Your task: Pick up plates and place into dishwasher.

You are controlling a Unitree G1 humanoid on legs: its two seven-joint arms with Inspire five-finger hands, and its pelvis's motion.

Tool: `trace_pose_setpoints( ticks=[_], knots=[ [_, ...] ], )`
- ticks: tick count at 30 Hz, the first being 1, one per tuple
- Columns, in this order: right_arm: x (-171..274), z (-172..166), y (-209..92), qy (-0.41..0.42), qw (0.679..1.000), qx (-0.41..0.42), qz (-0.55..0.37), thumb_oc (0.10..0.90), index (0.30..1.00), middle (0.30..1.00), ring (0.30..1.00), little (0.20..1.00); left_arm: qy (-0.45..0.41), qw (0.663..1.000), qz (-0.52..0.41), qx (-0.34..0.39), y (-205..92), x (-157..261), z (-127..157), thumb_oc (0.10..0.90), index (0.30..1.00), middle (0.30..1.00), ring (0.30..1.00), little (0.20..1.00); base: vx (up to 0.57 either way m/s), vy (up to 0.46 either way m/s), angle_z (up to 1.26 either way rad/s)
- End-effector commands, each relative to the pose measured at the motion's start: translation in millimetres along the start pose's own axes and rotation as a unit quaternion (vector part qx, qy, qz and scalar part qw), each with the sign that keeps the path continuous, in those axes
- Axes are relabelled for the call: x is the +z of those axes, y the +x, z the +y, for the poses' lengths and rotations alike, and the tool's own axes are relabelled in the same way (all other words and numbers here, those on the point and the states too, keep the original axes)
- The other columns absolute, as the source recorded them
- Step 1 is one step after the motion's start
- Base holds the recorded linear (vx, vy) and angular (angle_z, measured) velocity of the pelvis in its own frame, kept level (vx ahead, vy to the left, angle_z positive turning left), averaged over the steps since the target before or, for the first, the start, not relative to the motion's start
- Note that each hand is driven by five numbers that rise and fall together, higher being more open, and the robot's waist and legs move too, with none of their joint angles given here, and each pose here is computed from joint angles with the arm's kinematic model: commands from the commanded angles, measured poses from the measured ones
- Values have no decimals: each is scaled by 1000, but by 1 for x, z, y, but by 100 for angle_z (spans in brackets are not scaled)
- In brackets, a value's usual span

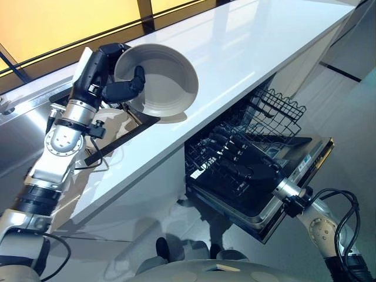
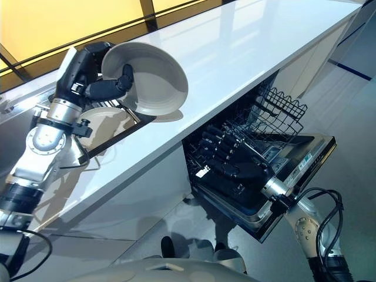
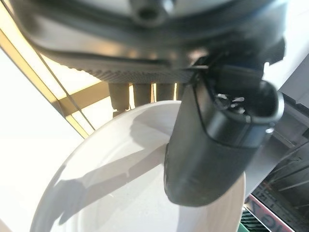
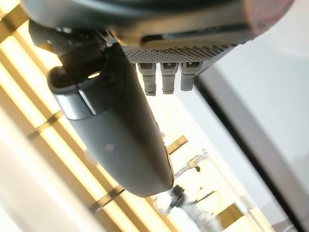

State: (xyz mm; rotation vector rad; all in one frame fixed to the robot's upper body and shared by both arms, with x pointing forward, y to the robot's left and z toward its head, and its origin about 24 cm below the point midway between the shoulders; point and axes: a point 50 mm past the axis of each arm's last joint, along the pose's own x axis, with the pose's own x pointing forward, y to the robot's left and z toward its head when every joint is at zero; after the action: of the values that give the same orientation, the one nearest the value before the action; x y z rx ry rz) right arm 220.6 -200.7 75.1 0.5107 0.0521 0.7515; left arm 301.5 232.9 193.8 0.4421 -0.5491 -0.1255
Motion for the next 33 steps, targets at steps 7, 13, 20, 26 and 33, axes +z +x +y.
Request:
trace_pose_setpoints(
  ticks=[7,13,20,26,33],
  knots=[
    [58,34,26,-61,979,115,-155,800,900,900,900,900,-3,987,-145,67,32,48,15,100,300,300,300,200,2,11,-11],
    [63,36,27,-64,976,124,-169,800,900,900,900,900,-4,987,-148,59,37,48,6,100,300,300,300,200,0,0,0],
    [67,45,33,-64,969,155,-182,800,900,900,900,900,-1,986,-157,52,40,50,-7,100,300,300,300,200,0,0,0],
    [78,53,41,-86,959,168,-213,800,900,900,900,900,-26,987,-151,47,44,45,-21,100,300,300,300,200,0,0,0],
    [90,53,38,-113,955,153,-228,800,900,900,900,900,-24,987,-151,41,46,45,-27,100,300,300,300,200,0,0,0]
  ],
)
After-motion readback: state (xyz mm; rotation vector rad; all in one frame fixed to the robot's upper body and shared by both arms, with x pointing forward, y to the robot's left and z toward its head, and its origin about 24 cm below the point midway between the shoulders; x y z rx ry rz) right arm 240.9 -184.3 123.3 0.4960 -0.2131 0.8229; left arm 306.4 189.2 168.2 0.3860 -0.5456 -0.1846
